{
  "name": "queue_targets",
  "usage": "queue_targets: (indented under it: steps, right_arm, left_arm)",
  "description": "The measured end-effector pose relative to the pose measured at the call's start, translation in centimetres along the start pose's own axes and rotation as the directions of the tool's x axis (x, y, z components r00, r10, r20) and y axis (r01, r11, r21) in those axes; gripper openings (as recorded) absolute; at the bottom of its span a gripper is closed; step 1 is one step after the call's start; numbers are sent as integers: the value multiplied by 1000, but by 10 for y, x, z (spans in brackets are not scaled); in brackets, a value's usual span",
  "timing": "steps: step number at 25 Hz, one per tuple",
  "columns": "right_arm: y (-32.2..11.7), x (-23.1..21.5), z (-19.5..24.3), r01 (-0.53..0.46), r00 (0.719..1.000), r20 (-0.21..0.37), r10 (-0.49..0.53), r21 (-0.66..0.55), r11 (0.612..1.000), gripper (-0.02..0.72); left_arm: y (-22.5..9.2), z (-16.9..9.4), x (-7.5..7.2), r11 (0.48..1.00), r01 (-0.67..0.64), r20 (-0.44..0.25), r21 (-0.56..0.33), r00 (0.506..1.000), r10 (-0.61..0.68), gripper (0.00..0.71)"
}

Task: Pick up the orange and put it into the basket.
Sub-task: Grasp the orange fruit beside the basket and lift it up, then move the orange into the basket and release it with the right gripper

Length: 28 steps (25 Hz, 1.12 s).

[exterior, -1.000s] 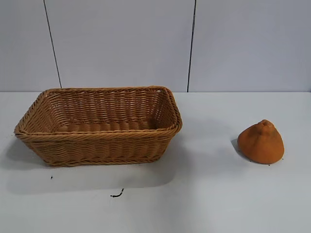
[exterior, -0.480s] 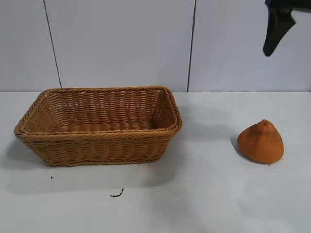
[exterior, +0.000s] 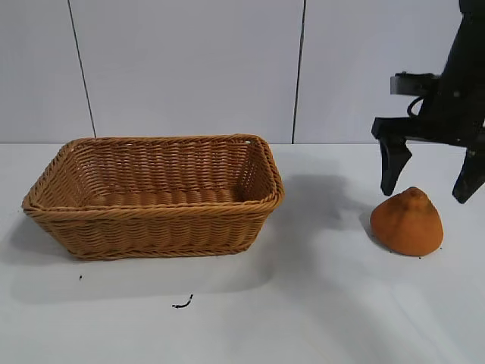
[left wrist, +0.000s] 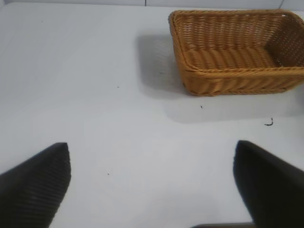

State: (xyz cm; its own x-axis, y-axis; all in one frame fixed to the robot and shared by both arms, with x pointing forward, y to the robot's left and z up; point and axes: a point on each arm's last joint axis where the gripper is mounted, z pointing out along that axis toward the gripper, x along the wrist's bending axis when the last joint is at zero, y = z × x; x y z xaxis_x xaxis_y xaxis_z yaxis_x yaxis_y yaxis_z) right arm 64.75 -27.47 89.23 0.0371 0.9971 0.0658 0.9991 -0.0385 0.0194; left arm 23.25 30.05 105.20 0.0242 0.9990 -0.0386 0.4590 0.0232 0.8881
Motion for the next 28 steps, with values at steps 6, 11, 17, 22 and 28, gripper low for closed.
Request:
queue_targets:
  steps: [6, 11, 17, 22, 28]
  right_arm:
    - [0, 0, 11, -12, 1000, -2, 13, 22, 1000, 405]
    - [1, 1, -5, -5, 1000, -9, 5, -4, 1000, 74]
    - [16, 5, -56, 28, 1000, -3, -28, -105, 994, 74]
    - [31, 10, -121, 40, 999, -12, -44, -219, 975, 74]
    - [38, 26, -154, 65, 997, -31, -77, -281, 958, 74]
  left_arm:
    - [0, 0, 0, 1000, 0, 0, 0, 1000, 0, 666]
    - [0, 0, 0, 1000, 0, 0, 0, 1000, 0, 666]
    - [0, 0, 0, 1000, 0, 0, 0, 1000, 0, 666]
    - [0, 0, 0, 1000, 0, 0, 0, 1000, 0, 666]
    - [0, 0, 0, 1000, 0, 0, 0, 1000, 0, 666]
